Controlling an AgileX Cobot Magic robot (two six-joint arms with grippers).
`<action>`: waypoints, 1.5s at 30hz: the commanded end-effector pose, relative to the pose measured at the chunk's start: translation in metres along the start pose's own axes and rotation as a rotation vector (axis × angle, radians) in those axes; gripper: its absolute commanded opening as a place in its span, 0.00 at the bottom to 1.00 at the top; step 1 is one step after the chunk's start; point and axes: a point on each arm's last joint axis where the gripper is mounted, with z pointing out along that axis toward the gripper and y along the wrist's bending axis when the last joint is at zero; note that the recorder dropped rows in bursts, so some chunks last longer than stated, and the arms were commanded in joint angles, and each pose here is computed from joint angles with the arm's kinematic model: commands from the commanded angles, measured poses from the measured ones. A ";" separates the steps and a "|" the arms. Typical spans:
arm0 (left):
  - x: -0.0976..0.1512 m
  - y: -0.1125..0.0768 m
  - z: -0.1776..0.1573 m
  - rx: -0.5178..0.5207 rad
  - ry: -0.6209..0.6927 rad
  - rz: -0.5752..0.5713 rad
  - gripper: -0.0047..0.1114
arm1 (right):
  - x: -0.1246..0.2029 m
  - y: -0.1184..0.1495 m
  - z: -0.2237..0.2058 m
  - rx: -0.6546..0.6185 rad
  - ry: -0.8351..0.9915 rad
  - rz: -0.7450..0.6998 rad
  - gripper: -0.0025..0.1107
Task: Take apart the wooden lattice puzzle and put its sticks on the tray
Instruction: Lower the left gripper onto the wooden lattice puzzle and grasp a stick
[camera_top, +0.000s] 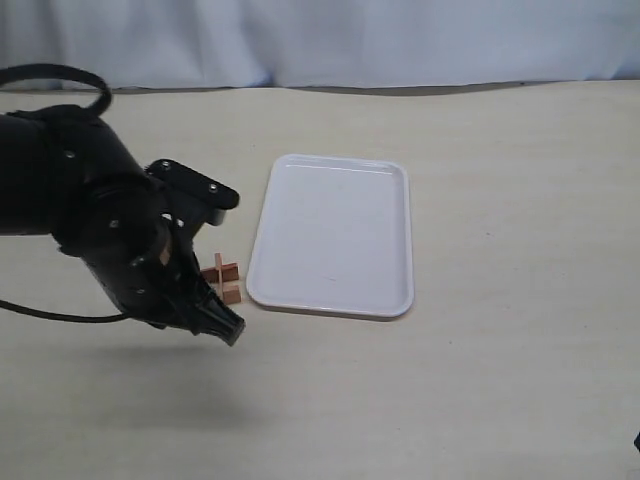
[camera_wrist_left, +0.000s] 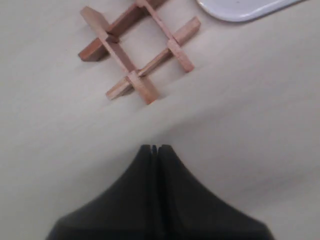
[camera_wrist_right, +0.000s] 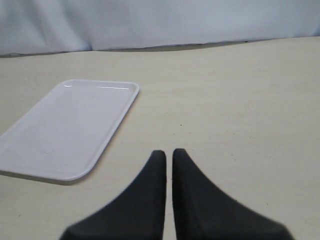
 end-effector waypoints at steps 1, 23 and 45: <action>-0.004 -0.008 0.002 -0.010 0.014 -0.030 0.04 | 0.000 0.000 0.000 0.006 -0.006 0.001 0.06; -0.016 0.006 0.023 0.041 -0.016 -0.314 0.40 | 0.000 0.000 0.000 0.005 -0.004 0.001 0.06; -0.017 0.005 0.062 -0.033 0.017 -0.346 0.40 | 0.000 0.000 0.000 0.006 -0.006 0.001 0.06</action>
